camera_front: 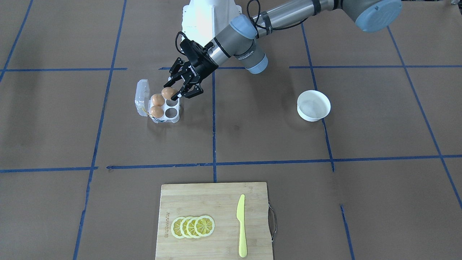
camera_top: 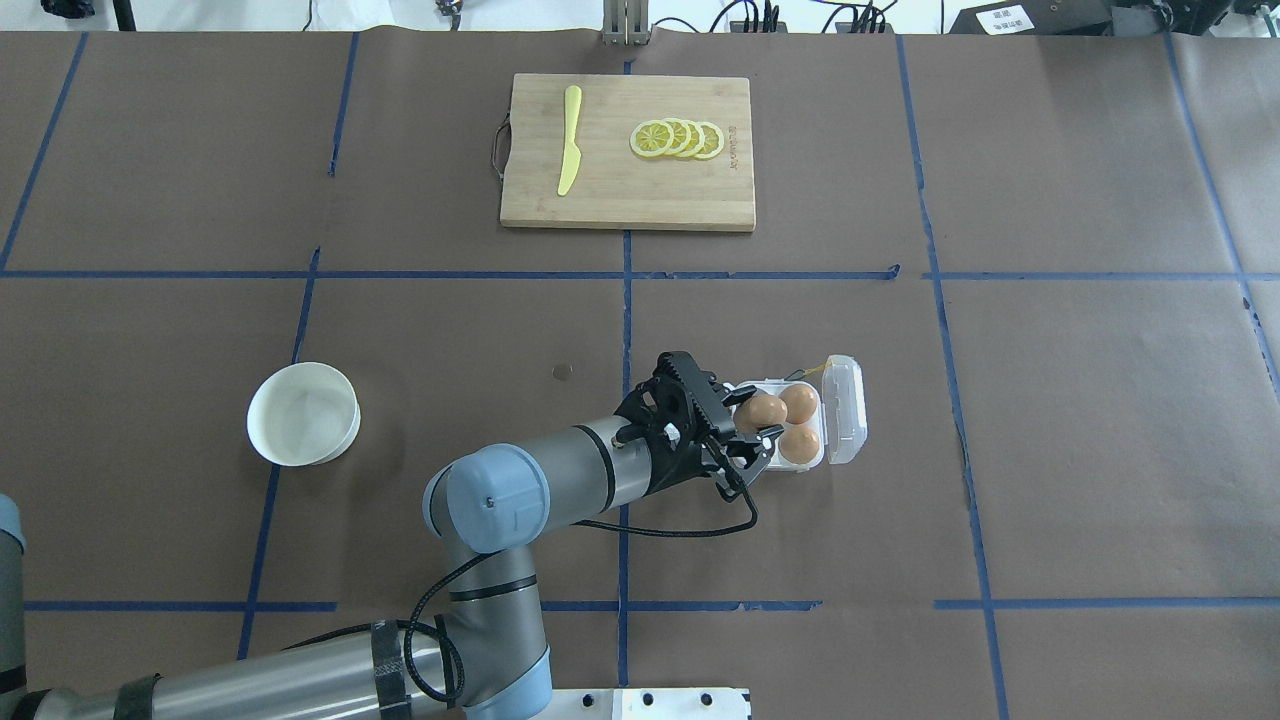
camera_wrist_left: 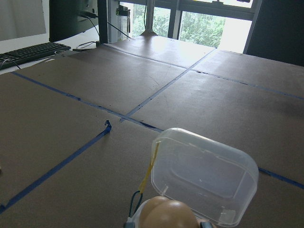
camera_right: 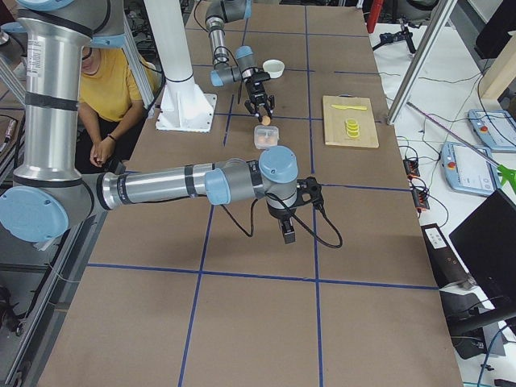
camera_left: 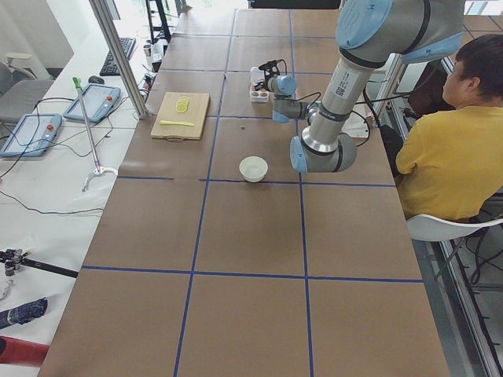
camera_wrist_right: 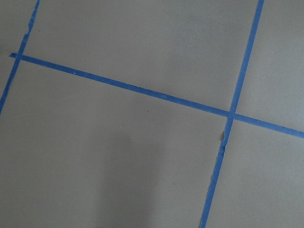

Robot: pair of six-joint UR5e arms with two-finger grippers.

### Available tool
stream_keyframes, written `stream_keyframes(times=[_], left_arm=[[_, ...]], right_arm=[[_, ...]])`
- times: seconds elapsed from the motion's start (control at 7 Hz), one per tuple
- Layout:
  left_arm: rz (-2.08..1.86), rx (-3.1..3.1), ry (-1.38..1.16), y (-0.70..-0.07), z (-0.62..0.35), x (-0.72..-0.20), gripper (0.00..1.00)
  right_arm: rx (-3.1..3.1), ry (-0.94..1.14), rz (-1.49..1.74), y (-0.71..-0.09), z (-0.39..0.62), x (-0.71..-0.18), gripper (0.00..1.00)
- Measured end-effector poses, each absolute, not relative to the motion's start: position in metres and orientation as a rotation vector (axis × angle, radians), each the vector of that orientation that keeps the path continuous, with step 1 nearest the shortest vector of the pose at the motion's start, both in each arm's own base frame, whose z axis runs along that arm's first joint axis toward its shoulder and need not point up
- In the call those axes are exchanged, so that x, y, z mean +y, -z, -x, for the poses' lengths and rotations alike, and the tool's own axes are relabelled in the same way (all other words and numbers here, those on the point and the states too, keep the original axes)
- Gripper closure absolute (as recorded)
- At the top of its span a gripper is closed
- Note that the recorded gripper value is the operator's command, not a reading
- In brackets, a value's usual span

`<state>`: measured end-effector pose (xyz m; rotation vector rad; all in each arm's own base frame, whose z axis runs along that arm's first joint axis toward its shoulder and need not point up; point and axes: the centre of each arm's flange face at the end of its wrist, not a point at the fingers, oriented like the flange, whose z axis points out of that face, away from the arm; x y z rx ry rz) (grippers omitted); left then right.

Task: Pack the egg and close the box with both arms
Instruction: 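Lower the egg into the empty box cup and open the left gripper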

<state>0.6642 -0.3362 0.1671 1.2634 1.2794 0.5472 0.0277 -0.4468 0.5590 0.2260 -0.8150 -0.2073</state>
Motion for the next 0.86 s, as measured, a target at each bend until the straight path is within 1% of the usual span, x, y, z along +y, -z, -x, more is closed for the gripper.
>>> stream_keyframes(times=[0.14,0.43,0.57,0.71,0.86], left_arm=[[-1.255,1.273,-0.552,-0.171,-0.67,-0.334,1.0],[-1.246,1.263,-0.557,-0.173,-0.678,-0.335,0.96],[-1.245,1.262,-0.558,-0.171,-0.681,-0.335,0.9],[-1.245,1.262,-0.558,-0.17,-0.682,-0.335,0.8],[-1.244,1.261,-0.558,-0.169,-0.684,-0.336,0.71]], right_arm=[[-0.815,0.208,-0.227,-0.559,-0.028,-0.447,0.0],[-0.814,0.207,-0.227,-0.558,-0.028,-0.447,0.0],[-0.814,0.207,-0.228,-0.558,-0.028,-0.448,0.0],[-0.814,0.208,-0.228,-0.558,-0.028,-0.448,0.0],[-0.814,0.208,-0.228,-0.558,-0.028,-0.448,0.0]])
